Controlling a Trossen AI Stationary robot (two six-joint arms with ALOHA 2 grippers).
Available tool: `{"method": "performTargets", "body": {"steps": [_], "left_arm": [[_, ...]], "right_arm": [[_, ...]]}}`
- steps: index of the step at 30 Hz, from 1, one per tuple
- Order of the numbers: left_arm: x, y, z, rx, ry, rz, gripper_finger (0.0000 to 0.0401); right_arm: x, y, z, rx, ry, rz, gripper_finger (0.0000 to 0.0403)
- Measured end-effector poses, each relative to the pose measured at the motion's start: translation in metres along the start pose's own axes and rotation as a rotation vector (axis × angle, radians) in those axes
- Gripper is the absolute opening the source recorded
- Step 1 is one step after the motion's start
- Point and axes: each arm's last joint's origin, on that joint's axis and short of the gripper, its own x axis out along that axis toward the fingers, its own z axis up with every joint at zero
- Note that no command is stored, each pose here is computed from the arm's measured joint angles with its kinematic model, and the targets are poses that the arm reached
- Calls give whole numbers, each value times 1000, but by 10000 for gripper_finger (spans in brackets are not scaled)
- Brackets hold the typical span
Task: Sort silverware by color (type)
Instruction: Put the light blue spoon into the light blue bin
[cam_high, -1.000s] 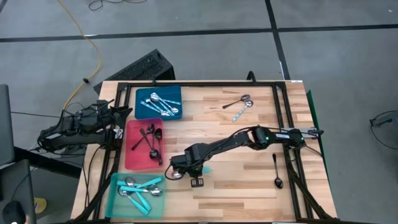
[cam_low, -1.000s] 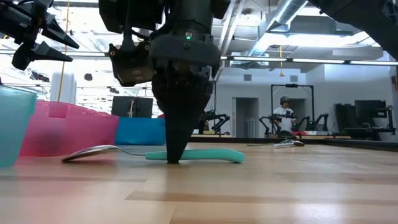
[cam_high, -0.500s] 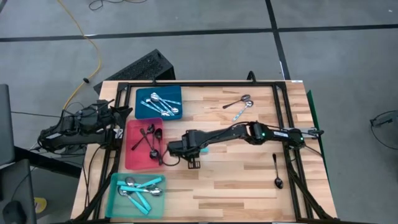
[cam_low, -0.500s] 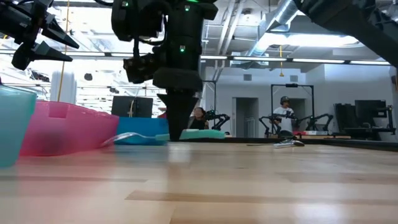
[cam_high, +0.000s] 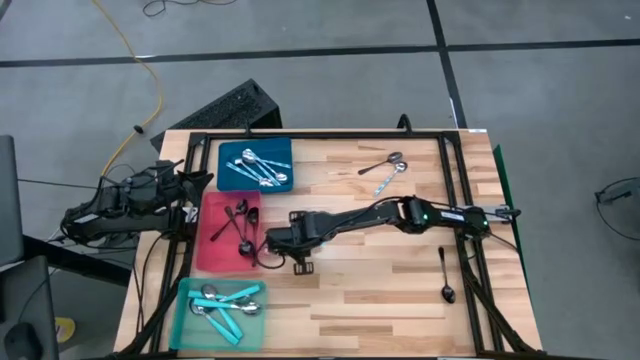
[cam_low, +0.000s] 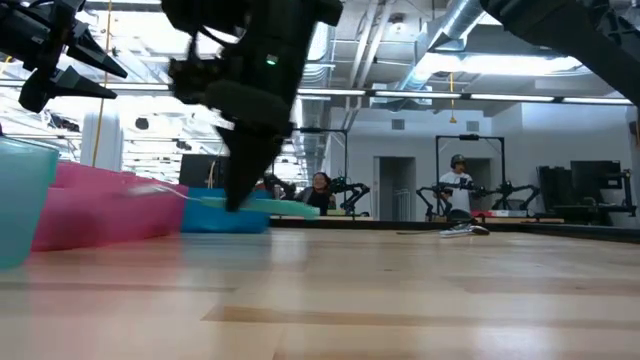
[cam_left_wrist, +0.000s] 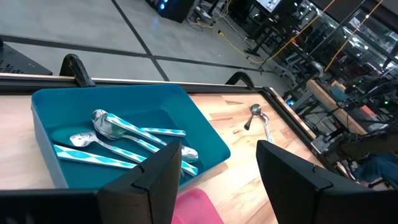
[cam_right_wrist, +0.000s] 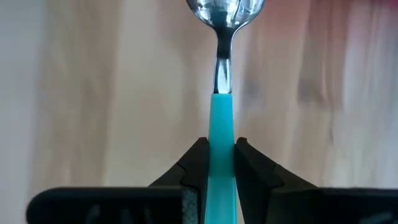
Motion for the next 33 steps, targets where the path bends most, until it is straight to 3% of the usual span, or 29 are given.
{"method": "performTargets", "body": {"steps": [5, 16, 22, 33], "left_arm": [[0, 0, 0, 0, -5, 5, 195], [0, 0, 0, 0, -6, 5, 195], [0, 0, 0, 0, -6, 5, 195], [0, 0, 0, 0, -6, 5, 195]], "right_arm": [[-2, 4, 11, 4, -112, 3, 83], [-4, -15, 4, 28, -36, -13, 83], [-24, -27, 10, 62, -114, -22, 83], [-40, -26, 31, 83, -339, -19, 83]]}}
